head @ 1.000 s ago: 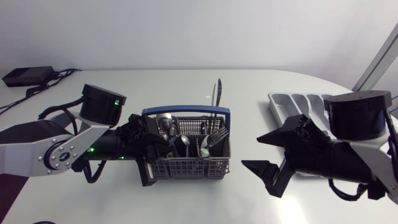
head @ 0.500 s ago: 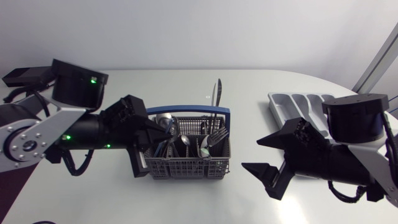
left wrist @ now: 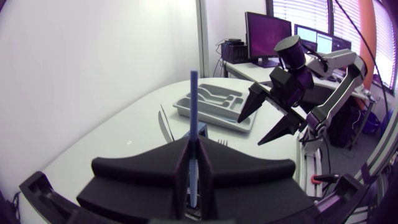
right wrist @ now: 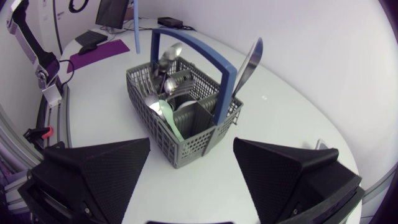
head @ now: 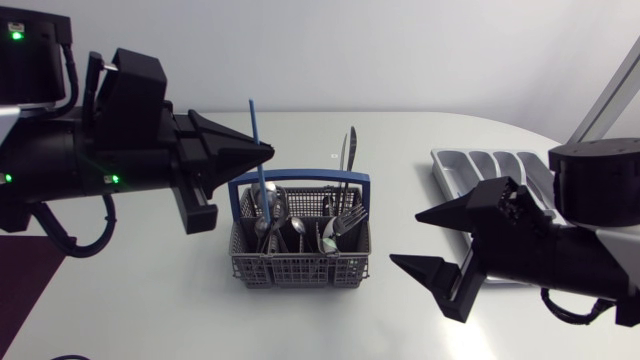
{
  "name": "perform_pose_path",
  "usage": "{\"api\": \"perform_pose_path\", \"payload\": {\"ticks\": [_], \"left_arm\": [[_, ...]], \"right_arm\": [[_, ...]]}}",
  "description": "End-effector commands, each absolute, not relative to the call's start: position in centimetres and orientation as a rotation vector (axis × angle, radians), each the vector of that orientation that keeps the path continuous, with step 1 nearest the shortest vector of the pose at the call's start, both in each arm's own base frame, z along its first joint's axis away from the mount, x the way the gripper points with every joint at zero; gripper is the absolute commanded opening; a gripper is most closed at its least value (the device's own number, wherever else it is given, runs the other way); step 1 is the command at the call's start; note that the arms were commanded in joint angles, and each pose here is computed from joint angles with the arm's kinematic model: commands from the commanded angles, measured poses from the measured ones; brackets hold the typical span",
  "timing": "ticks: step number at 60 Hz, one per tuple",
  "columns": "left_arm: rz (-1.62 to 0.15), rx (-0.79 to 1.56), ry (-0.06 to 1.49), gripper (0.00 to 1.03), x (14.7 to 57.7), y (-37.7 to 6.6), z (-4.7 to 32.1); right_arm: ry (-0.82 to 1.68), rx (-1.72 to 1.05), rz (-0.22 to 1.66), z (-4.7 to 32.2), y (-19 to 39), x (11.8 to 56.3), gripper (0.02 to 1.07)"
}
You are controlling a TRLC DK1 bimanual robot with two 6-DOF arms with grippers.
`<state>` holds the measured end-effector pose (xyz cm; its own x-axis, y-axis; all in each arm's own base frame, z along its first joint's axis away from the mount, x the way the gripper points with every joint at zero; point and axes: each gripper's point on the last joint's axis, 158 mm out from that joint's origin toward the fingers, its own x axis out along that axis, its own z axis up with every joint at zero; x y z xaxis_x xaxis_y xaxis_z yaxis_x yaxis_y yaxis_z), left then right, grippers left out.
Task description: Sort the cutlery from the basket into the organizer compartments.
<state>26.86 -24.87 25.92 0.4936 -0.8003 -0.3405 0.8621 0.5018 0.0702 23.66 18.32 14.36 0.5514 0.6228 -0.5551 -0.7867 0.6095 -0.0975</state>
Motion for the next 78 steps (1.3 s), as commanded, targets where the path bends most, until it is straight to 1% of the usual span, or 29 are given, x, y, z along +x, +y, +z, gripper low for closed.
{"api": "perform_pose_path", "payload": {"ticks": [1,13,26,40,44,55,70,73,78], "left_arm": [[-1.053,0.147,0.28,0.04,27.0,-25.9,28.0],[-1.183,0.033,0.374,0.04,27.2,-28.4,27.1],[-1.257,-0.104,0.454,0.04,29.2,-30.5,26.1],[-1.31,-0.179,0.504,0.04,30.6,-32.4,25.6],[-1.313,-0.181,0.501,0.04,30.6,-32.6,25.8],[-1.311,-0.178,0.429,0.04,30.3,-31.9,29.3],[-1.349,-0.183,0.427,0.04,28.8,-33.0,30.4],[-1.354,-0.188,0.43,0.04,28.8,-33.2,30.6],[-1.358,-0.196,0.428,0.04,28.9,-33.5,31.0]], "right_arm": [[0.463,-0.323,0.878,16.7,18.8,23.5,0.99],[0.445,-0.246,0.941,18.9,20.1,23.2,0.99],[0.458,-0.131,1.02,21.3,22.3,24.2,0.96],[0.535,-0.03,1.115,21.3,23.9,25.5,0.96],[0.533,-0.029,1.113,21.4,23.9,25.6,0.96],[0.534,-0.027,1.12,21.6,24.0,25.5,0.95],[0.519,-0.019,1.144,22.9,24.4,25.1,0.95],[0.517,-0.015,1.146,23.1,24.4,25.1,0.93],[0.511,-0.012,1.148,23.5,24.6,25.2,0.93]]}}
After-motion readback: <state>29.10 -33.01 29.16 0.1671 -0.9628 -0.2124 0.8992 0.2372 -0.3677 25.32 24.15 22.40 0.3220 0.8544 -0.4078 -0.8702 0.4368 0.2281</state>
